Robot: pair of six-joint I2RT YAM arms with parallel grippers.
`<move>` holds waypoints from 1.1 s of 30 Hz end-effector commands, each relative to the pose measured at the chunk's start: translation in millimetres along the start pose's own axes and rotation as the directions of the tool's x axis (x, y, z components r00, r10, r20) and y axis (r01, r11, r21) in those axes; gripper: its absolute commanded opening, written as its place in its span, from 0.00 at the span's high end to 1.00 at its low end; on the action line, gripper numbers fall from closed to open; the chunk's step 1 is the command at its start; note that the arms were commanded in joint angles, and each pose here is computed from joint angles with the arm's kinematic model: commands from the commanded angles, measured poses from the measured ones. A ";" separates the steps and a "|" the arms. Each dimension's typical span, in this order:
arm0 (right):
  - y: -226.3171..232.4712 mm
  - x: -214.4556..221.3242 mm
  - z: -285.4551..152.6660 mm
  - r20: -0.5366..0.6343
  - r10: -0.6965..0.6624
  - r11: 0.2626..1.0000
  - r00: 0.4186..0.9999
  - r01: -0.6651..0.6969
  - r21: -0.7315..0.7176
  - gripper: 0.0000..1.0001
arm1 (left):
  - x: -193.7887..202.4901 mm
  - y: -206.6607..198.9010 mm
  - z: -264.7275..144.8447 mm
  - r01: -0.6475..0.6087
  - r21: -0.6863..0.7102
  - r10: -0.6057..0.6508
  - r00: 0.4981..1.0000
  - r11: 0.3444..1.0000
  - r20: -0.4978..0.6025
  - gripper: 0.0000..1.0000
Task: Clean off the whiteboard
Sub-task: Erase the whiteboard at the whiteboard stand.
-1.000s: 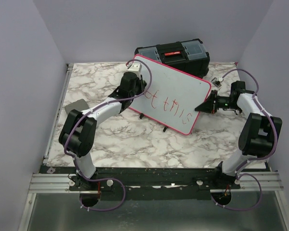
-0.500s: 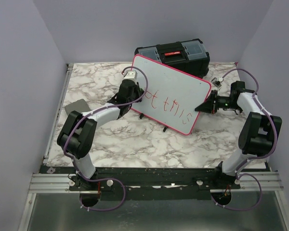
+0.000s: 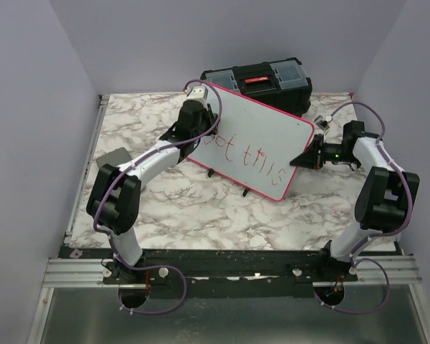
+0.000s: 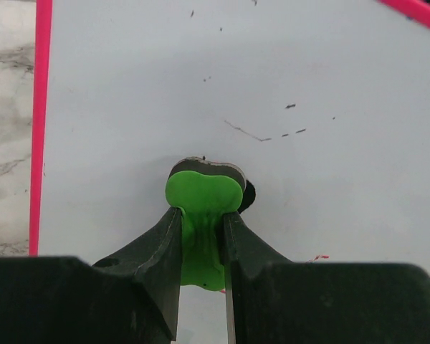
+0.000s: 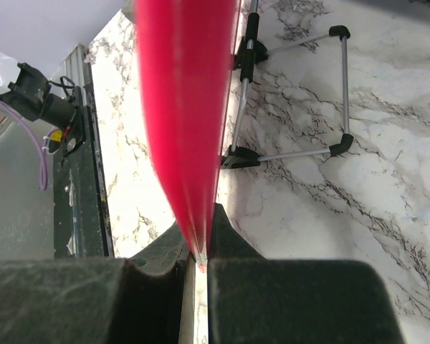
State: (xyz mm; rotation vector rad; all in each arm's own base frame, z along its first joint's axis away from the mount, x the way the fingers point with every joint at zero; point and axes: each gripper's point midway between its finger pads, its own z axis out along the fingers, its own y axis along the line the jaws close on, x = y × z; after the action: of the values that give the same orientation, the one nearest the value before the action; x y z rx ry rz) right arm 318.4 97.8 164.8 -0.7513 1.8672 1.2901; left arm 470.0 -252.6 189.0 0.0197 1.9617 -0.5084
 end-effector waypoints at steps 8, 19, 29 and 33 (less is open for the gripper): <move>10.0 -15.9 3.8 0.056 -0.007 0.998 0.998 0.010 -0.055 0.99 | 47.3 26.8 -2.2 0.031 -0.051 -0.037 0.992 0.998 -0.121 1.00; 8.3 -18.2 3.7 0.062 -0.016 0.999 0.998 0.018 -0.027 0.99 | 90.9 2.7 -7.9 0.043 0.026 -0.037 0.978 0.999 -0.207 1.00; 9.2 -18.6 3.6 0.063 -0.018 0.999 0.998 0.019 -0.028 0.99 | 51.6 -15.5 -6.9 0.038 0.058 -0.029 0.990 0.998 -0.139 1.00; 9.7 -19.2 3.5 0.063 -0.021 0.999 0.998 0.023 -0.028 0.99 | 31.3 -3.6 -1.9 0.081 0.041 -0.076 0.991 0.996 -0.109 1.00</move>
State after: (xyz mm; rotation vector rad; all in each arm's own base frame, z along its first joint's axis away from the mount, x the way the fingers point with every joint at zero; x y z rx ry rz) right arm 325.9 96.4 164.1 -0.7034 1.8875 1.2824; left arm 443.1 -253.6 143.1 0.0071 2.0937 -0.5234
